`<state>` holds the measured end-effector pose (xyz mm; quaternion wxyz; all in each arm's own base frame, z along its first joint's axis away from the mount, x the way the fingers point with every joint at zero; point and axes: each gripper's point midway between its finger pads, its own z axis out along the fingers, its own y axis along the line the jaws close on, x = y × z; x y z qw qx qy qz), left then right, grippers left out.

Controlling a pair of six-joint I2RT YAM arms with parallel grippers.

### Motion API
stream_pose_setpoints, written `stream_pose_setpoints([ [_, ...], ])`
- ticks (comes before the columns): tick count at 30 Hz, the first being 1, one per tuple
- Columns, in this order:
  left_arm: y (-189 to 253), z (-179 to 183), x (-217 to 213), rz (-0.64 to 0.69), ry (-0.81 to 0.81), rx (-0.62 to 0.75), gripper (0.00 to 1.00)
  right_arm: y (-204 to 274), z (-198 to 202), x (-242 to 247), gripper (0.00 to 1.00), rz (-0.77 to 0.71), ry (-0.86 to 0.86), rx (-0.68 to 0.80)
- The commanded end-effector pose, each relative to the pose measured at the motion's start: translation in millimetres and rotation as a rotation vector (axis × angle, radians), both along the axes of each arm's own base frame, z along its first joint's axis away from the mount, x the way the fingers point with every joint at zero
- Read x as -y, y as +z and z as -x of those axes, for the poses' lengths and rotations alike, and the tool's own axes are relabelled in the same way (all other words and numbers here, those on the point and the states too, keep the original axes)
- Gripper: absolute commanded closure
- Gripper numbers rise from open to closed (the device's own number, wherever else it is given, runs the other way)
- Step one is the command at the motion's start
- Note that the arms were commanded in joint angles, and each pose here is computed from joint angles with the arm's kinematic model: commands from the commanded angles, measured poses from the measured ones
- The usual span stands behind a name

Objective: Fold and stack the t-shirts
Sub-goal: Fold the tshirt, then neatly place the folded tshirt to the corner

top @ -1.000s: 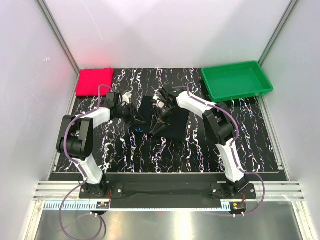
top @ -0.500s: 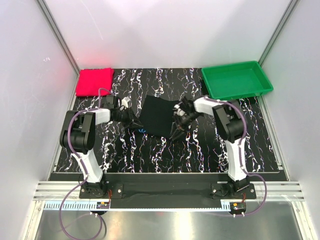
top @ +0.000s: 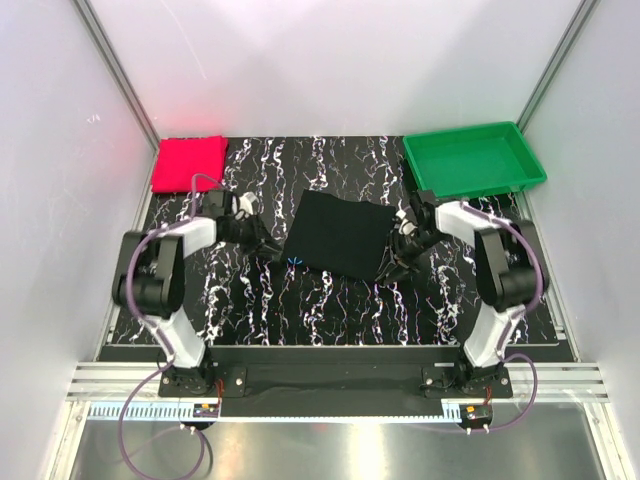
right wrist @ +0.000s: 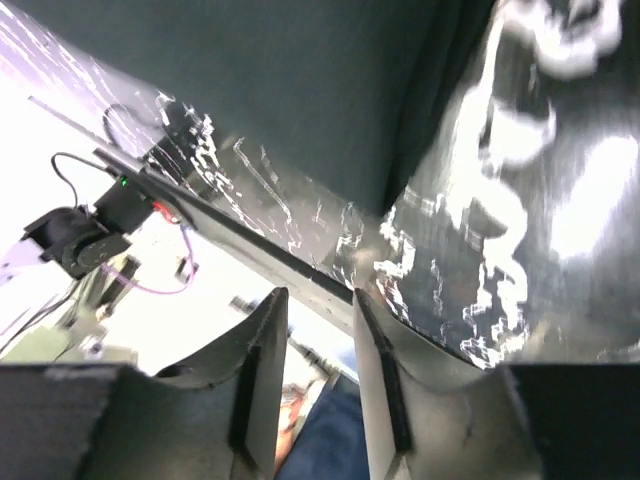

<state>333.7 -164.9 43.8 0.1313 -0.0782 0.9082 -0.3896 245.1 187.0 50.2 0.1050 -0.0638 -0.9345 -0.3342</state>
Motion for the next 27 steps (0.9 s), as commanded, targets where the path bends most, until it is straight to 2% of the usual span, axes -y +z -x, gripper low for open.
stream_pose_setpoints([
  [1,48,-7,-25,-0.094,0.073,0.146,0.75,41,-4,9,0.59,0.079,-0.034,0.151],
  [5,77,11,-58,-0.193,0.247,0.153,0.57,80,-11,-5,0.5,0.177,0.054,0.395],
  [7,91,24,-69,-0.223,0.32,0.189,0.54,102,-24,-10,0.44,0.259,0.085,0.553],
  [10,88,44,-76,-0.225,0.426,0.153,0.5,125,-31,-36,0.38,0.31,0.153,0.732],
  [11,97,50,-77,-0.207,0.463,0.166,0.5,133,-31,-54,0.32,0.292,0.178,0.799],
  [12,97,55,-78,-0.202,0.476,0.165,0.49,141,-35,-60,0.02,0.31,0.18,0.869],
  [14,95,65,-80,-0.207,0.502,0.163,0.48,157,-45,-79,0.0,0.32,0.216,1.043],
  [17,92,72,-88,-0.243,0.524,0.152,0.46,167,-39,-116,0.0,0.364,0.376,1.297],
  [19,95,74,-92,-0.256,0.553,0.155,0.39,145,-37,-130,0.0,0.444,0.533,1.35],
  [21,97,78,-95,-0.259,0.583,0.14,0.37,110,-40,-137,0.0,0.549,0.675,1.34],
  [23,101,83,-99,-0.262,0.627,0.11,0.35,90,-30,-149,0.0,0.616,0.87,1.386],
  [24,103,84,-105,-0.276,0.658,0.113,0.33,70,-32,-148,0.0,0.694,0.977,1.386],
  [26,107,90,-113,-0.297,0.713,0.072,0.24,55,-27,-158,0.0,0.71,1.066,1.403],
  [27,108,91,-120,-0.319,0.745,0.062,0.21,44,-30,-154,0.0,0.765,1.094,1.4],
])
